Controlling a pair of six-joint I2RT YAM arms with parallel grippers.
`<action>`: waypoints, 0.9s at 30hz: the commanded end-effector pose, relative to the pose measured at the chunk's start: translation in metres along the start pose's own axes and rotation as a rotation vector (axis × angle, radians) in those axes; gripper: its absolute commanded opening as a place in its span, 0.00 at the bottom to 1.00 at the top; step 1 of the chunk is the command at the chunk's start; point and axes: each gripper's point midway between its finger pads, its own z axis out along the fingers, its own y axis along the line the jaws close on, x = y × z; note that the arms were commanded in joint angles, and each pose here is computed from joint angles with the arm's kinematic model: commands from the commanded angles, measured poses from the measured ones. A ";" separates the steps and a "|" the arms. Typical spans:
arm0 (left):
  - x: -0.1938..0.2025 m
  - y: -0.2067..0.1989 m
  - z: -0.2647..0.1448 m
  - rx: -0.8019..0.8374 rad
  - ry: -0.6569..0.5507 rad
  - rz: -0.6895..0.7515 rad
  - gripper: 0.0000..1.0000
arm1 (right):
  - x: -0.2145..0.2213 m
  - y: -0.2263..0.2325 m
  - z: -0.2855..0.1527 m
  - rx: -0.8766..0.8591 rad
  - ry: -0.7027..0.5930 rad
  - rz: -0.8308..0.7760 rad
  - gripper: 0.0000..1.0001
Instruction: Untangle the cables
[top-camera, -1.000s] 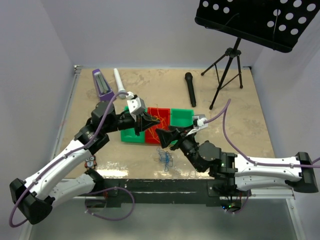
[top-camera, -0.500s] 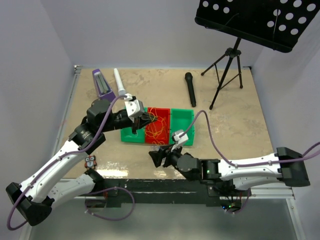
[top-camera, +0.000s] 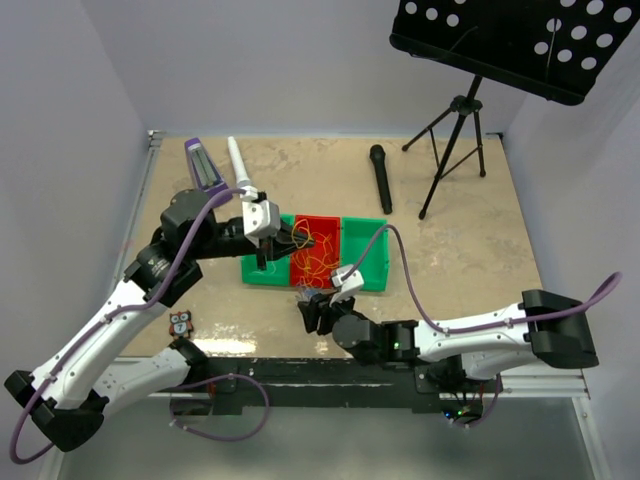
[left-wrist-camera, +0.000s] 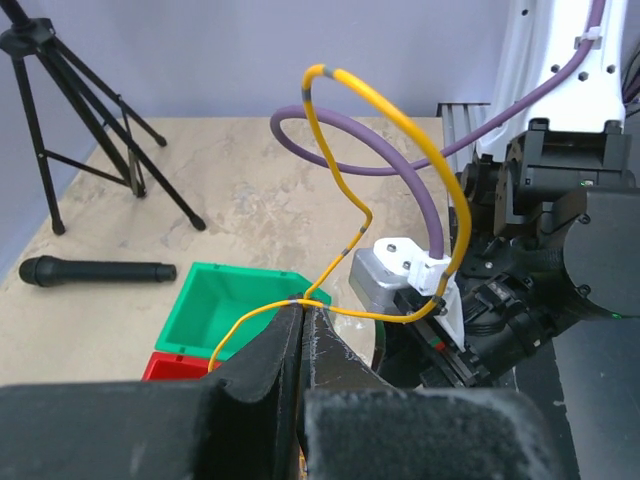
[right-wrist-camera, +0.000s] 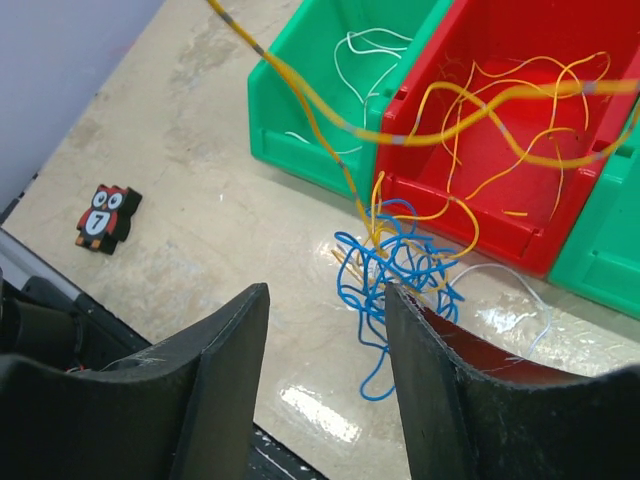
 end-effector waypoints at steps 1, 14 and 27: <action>-0.022 -0.012 -0.005 0.061 -0.037 0.029 0.00 | -0.032 0.005 -0.001 0.023 -0.092 0.063 0.54; -0.055 -0.019 -0.007 0.096 -0.109 0.008 0.00 | -0.029 0.020 0.013 -0.008 -0.090 0.050 0.19; -0.115 0.042 -0.014 -0.196 -0.175 0.239 0.00 | 0.034 -0.003 -0.004 -0.039 0.081 0.145 0.08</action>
